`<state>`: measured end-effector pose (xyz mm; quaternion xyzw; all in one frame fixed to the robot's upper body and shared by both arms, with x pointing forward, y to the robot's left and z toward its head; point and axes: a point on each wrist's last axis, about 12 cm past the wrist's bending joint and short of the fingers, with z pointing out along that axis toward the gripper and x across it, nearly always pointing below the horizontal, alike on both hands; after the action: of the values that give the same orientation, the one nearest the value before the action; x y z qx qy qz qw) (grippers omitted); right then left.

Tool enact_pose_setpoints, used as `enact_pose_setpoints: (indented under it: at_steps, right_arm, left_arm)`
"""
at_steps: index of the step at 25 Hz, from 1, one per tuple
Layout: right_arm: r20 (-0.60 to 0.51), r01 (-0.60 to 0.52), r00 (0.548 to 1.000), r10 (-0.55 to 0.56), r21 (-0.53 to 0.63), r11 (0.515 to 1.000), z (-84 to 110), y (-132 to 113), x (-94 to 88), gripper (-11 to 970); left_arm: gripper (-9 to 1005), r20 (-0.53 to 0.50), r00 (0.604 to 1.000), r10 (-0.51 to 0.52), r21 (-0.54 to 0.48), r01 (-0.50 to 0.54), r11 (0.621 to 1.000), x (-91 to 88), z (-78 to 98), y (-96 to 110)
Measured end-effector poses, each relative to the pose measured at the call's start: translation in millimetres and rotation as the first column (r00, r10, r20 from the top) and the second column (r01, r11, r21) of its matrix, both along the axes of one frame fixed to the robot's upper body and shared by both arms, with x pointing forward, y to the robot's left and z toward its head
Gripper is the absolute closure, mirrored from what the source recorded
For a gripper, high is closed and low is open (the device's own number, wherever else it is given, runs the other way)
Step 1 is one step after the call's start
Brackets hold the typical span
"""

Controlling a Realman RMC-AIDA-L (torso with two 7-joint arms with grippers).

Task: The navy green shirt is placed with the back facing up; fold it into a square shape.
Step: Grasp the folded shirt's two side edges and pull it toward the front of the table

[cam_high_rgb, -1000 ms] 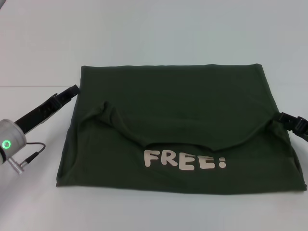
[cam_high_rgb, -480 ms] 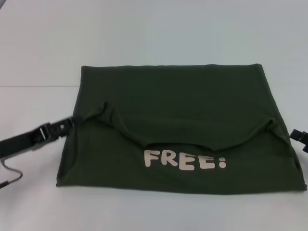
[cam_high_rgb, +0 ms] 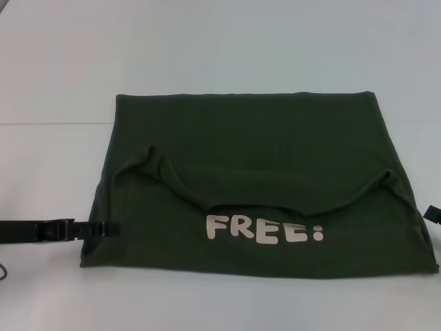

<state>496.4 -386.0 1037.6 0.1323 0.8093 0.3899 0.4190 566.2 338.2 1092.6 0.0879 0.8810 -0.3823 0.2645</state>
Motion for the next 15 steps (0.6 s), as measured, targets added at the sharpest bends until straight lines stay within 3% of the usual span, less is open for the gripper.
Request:
enact_pose_setpoints:
  at_steps: [6, 15]
  right_arm:
    - [0.005, -0.014, 1.000, 0.014, -0.006, 1.000, -1.5, 4, -0.6, 25]
    - [0.004, -0.027, 1.000, 0.027, -0.012, 1.000, -1.9, 5, -0.5, 25]
  left_arm:
    - [104, -0.004, 1.000, -0.025, 0.136, 0.025, 0.990, 8.8, -7.6, -4]
    - [118, 0.048, 0.995, -0.090, 0.178, 0.080, 0.981, 11.5, -10.8, -15]
